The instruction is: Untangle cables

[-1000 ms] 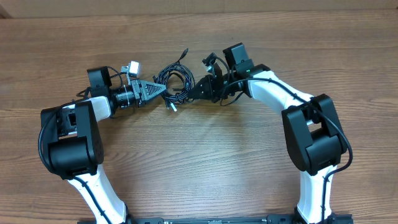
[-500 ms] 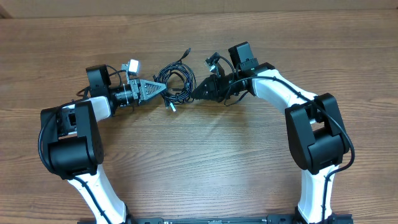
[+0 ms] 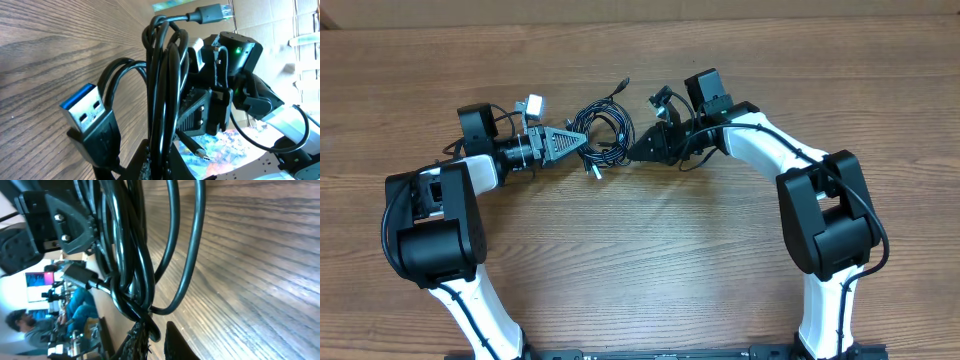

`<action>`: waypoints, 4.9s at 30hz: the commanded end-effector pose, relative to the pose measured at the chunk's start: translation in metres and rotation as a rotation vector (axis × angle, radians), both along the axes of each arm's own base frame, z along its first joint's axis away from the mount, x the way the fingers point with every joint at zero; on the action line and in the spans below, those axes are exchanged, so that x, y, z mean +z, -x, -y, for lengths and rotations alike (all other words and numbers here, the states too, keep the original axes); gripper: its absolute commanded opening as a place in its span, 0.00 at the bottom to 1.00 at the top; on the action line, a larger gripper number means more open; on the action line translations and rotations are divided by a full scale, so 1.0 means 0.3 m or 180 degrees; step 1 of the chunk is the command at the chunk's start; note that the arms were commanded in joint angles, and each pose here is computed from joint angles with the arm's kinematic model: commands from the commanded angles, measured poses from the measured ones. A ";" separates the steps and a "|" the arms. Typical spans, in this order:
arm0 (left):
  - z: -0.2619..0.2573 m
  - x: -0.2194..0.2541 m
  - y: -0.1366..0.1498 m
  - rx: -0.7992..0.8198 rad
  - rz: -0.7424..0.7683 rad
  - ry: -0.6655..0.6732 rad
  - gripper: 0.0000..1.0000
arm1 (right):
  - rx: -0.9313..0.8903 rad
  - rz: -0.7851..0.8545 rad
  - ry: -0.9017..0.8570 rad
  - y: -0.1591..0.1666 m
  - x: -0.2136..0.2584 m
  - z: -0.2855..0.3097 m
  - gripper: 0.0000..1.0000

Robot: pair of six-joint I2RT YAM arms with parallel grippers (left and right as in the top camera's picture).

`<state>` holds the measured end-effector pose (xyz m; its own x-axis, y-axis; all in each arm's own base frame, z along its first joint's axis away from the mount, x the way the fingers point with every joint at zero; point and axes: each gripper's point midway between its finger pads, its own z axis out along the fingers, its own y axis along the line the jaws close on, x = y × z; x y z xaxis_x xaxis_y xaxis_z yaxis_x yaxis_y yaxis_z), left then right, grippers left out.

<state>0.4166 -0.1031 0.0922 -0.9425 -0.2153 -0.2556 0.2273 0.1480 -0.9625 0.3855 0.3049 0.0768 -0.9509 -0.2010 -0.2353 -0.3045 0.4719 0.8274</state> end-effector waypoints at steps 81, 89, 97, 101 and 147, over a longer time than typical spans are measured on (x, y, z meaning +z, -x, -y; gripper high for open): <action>-0.207 -0.237 0.024 0.0929 -0.1378 -0.0583 0.04 | -0.2692 0.0253 0.2813 -0.193 -0.278 0.411 0.18; -0.289 -0.264 0.036 0.1149 -0.1569 -0.0631 0.04 | -0.2873 0.0110 0.2793 -0.194 -0.282 0.438 0.18; -0.265 -0.272 0.036 0.1110 -0.1570 -0.0694 0.05 | -0.2358 0.0194 0.2530 -0.193 -0.279 0.353 0.24; -0.232 -0.249 0.023 0.1007 -0.1424 -0.0632 0.08 | -0.1658 0.0354 0.2200 -0.169 -0.268 0.243 0.29; -0.260 0.062 0.026 0.1544 -0.0963 -0.2623 0.71 | -0.0561 0.0698 0.1626 -0.078 -0.216 0.047 0.42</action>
<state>0.3909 -0.0572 0.0719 -0.8899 -0.4555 -0.0231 -0.2952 0.6138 -0.7322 0.4049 0.2941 0.0097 -0.9090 -0.2115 -0.3592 -0.3495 0.8563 0.3802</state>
